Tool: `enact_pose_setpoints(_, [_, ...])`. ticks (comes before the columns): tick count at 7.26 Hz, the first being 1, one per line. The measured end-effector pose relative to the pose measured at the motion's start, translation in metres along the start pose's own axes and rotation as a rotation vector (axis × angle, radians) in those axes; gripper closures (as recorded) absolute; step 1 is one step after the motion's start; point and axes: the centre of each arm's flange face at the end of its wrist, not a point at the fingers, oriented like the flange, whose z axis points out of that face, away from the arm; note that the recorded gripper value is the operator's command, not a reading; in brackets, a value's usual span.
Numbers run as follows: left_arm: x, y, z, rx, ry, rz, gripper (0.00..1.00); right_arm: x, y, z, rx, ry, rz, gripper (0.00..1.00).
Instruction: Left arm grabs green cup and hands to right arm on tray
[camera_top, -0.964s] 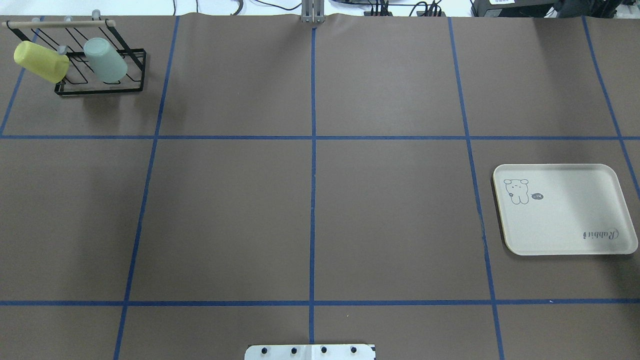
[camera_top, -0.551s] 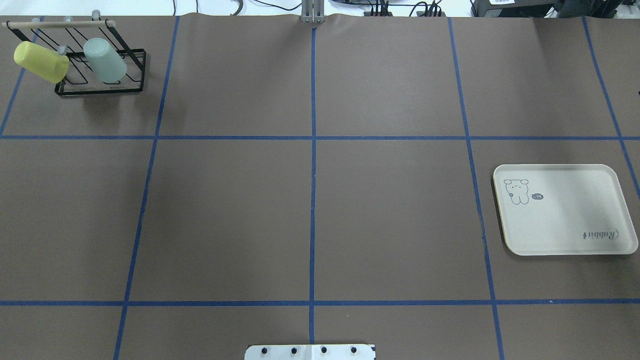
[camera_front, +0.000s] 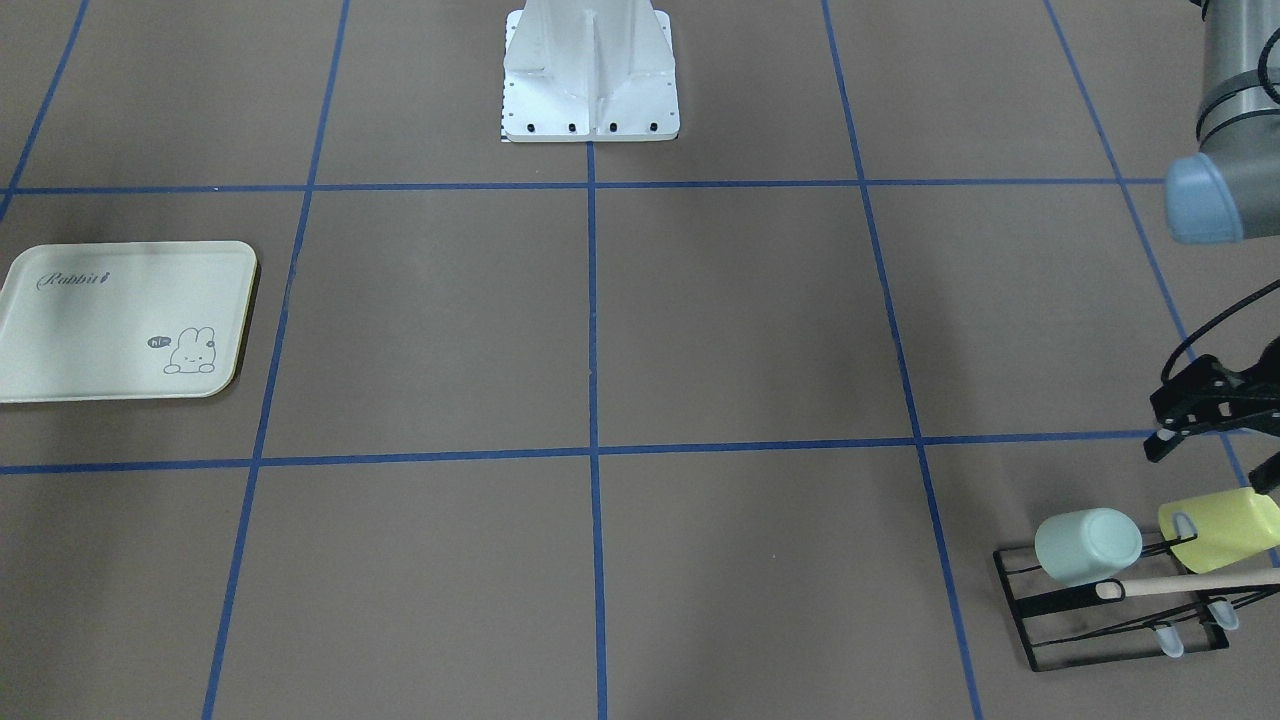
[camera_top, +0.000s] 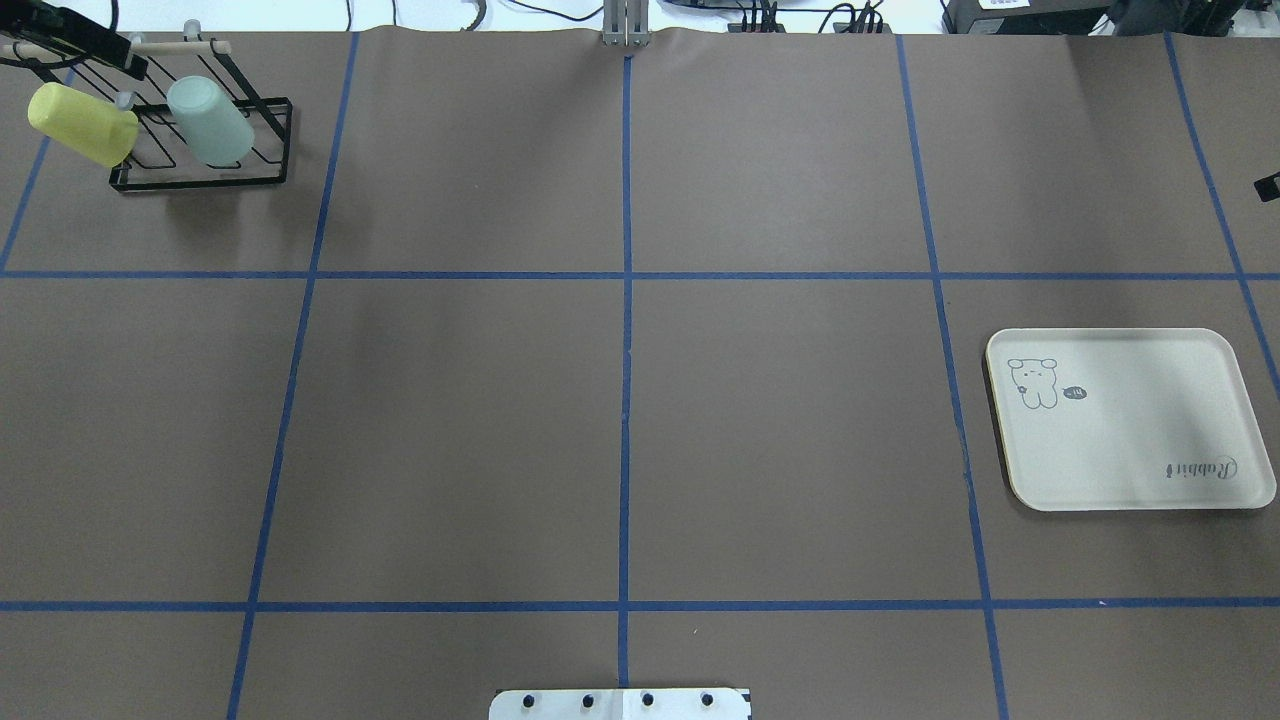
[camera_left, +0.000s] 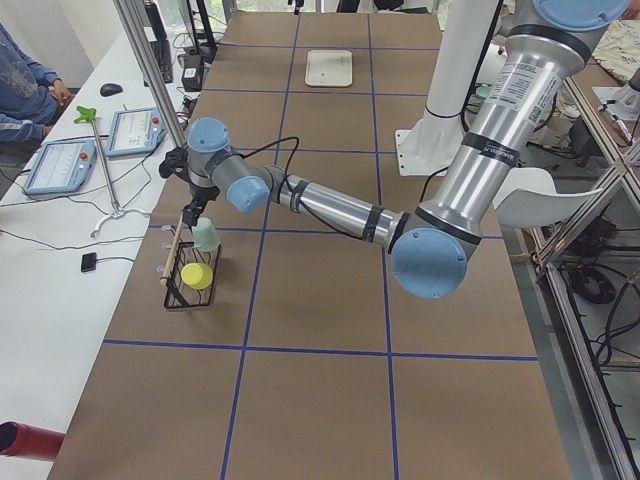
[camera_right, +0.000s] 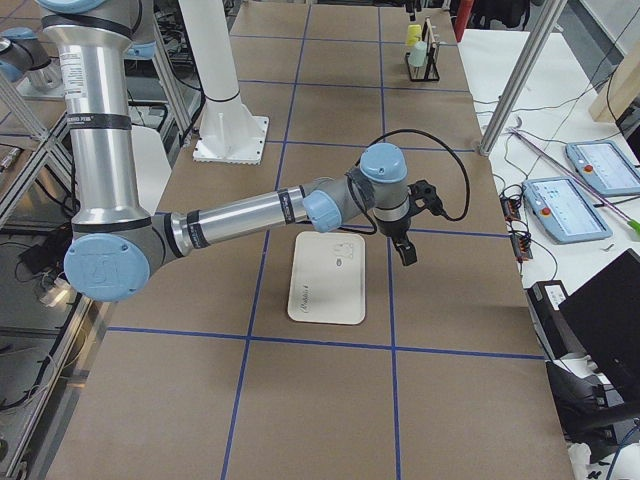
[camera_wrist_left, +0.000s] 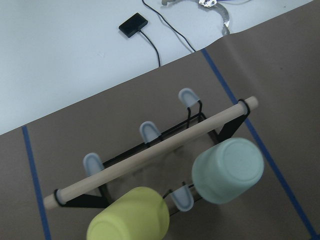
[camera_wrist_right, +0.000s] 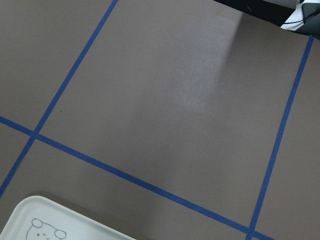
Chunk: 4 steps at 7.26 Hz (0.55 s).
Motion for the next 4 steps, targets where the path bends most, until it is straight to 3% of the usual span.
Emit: enact_pose_setpoints(4, [0.041,-0.012,0.062,0.003,-0.135,-0.076,0.00,-0.002,-0.001,-0.001,0.003,-0.002,-0.004,0.00])
